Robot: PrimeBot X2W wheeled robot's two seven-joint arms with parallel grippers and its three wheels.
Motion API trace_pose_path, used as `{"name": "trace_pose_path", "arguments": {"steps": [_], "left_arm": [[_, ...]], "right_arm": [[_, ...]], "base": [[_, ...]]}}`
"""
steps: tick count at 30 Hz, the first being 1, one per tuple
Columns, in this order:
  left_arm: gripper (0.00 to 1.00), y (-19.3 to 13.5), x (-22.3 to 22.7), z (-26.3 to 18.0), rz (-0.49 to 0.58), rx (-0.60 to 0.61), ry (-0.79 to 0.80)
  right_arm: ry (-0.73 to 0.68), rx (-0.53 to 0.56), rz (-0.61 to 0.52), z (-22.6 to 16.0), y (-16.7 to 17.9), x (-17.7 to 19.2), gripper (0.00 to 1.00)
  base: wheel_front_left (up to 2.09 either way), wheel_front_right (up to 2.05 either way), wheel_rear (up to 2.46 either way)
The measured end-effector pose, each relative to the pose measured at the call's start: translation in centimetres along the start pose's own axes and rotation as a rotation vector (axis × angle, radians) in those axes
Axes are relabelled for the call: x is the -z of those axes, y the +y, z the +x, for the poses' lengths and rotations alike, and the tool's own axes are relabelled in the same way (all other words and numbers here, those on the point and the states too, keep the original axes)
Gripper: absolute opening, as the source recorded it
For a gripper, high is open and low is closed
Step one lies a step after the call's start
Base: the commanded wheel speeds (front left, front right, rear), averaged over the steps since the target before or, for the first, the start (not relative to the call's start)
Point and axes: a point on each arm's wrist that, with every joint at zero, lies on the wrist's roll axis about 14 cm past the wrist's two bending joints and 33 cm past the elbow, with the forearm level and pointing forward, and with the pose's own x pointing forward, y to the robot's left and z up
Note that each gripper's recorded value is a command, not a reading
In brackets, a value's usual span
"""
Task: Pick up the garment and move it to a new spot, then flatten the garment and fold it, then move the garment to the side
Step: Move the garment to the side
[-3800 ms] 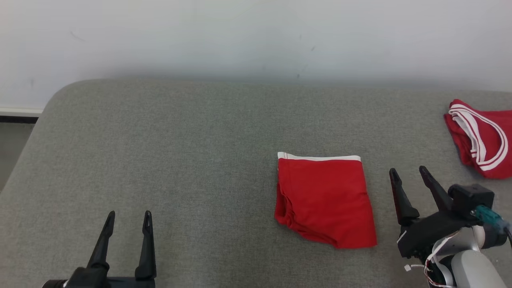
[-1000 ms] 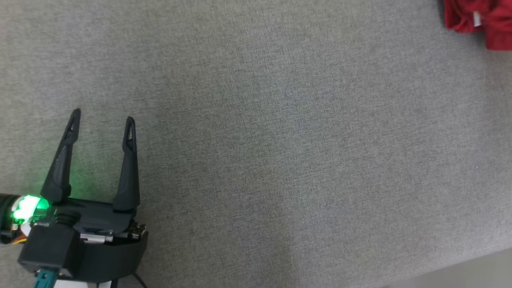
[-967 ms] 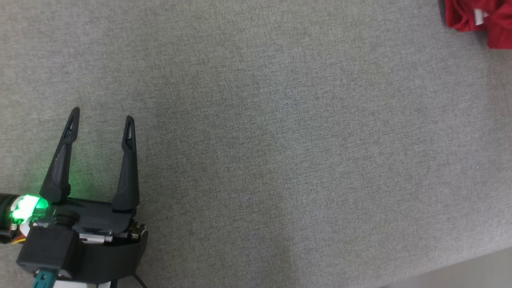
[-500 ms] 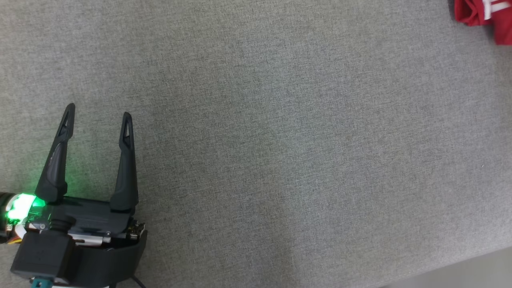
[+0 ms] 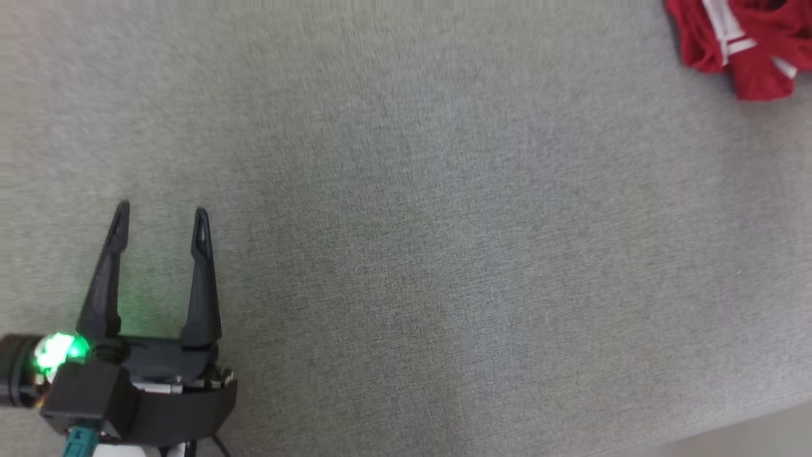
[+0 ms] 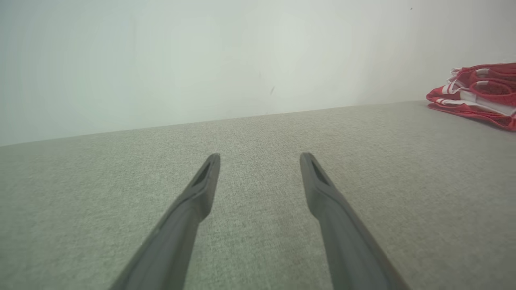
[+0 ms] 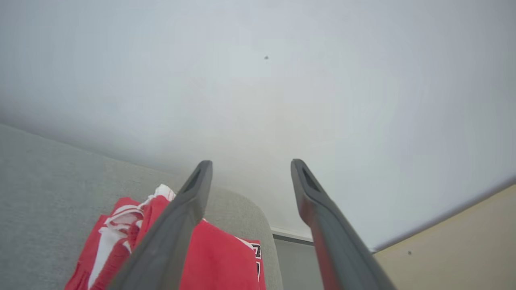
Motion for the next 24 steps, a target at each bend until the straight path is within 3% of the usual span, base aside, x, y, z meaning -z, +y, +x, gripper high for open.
{"name": "trace_pose_path", "arguments": {"steps": [7,15,24], "left_arm": [[1.00,0.6,-2.0,-2.5,-0.002,-0.054,0.002],[1.00,1.6,-5.9,-5.8,0.003,-0.126,-0.045],[1.00,2.3,-9.6,-9.5,0.032,-0.179,-0.105]], "right_arm": [[-0.209,-0.082,0.113,-2.3,3.7,-5.4,1.00],[-0.354,-0.127,0.271,-6.9,6.7,-8.9,1.00],[-0.409,-0.167,0.425,-12.9,11.0,-8.3,1.00]], "base": [[0.00,0.00,0.00],[0.00,0.00,0.00],[0.00,0.00,0.00]]}}
